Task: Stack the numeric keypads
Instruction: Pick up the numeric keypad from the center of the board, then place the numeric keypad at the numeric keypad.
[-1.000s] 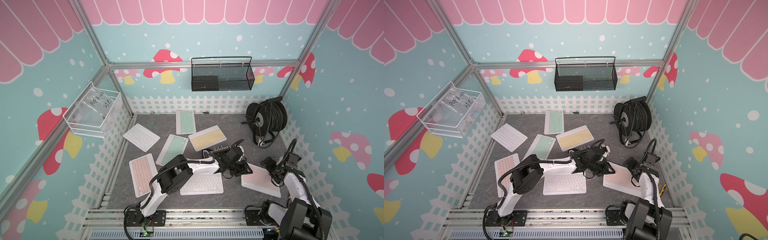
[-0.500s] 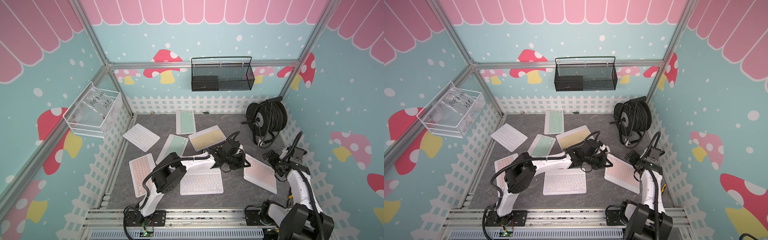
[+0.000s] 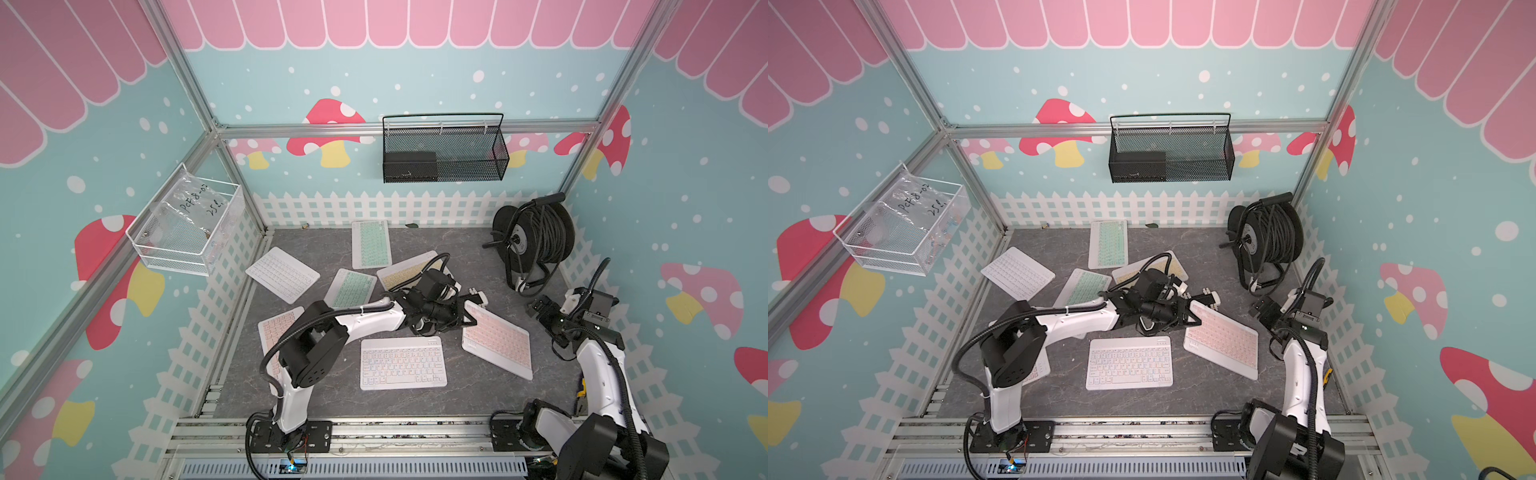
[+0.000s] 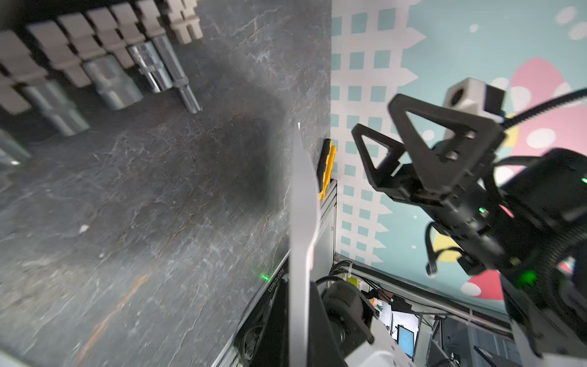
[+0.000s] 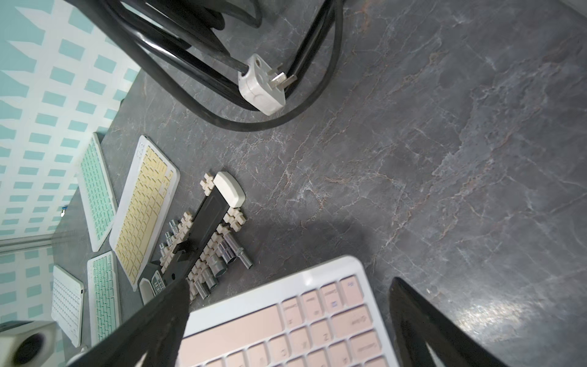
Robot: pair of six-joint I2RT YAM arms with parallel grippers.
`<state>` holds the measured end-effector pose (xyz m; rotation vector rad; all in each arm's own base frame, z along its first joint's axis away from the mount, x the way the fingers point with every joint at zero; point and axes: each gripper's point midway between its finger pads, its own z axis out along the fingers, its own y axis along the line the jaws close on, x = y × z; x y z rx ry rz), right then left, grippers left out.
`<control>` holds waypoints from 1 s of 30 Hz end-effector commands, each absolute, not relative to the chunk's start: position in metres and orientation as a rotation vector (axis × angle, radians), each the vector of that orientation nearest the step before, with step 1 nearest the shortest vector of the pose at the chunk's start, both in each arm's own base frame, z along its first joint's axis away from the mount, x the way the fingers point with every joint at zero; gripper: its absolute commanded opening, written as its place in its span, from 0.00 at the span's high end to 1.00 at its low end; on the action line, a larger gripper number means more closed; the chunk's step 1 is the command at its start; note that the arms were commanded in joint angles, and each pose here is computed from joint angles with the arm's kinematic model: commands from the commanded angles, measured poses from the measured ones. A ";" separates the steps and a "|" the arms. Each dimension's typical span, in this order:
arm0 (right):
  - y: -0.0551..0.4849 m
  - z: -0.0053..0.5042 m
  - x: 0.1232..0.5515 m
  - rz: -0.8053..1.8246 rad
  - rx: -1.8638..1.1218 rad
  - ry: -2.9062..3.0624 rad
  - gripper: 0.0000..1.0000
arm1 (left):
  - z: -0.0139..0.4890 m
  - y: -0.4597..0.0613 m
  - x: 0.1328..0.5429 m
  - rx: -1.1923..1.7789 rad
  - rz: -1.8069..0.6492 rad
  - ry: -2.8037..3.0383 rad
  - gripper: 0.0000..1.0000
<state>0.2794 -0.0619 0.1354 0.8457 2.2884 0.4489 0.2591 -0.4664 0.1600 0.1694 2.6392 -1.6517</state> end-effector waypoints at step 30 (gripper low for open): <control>0.084 0.193 0.304 1.059 0.563 2.052 0.01 | 0.262 -0.245 0.363 -0.436 -1.486 1.966 1.00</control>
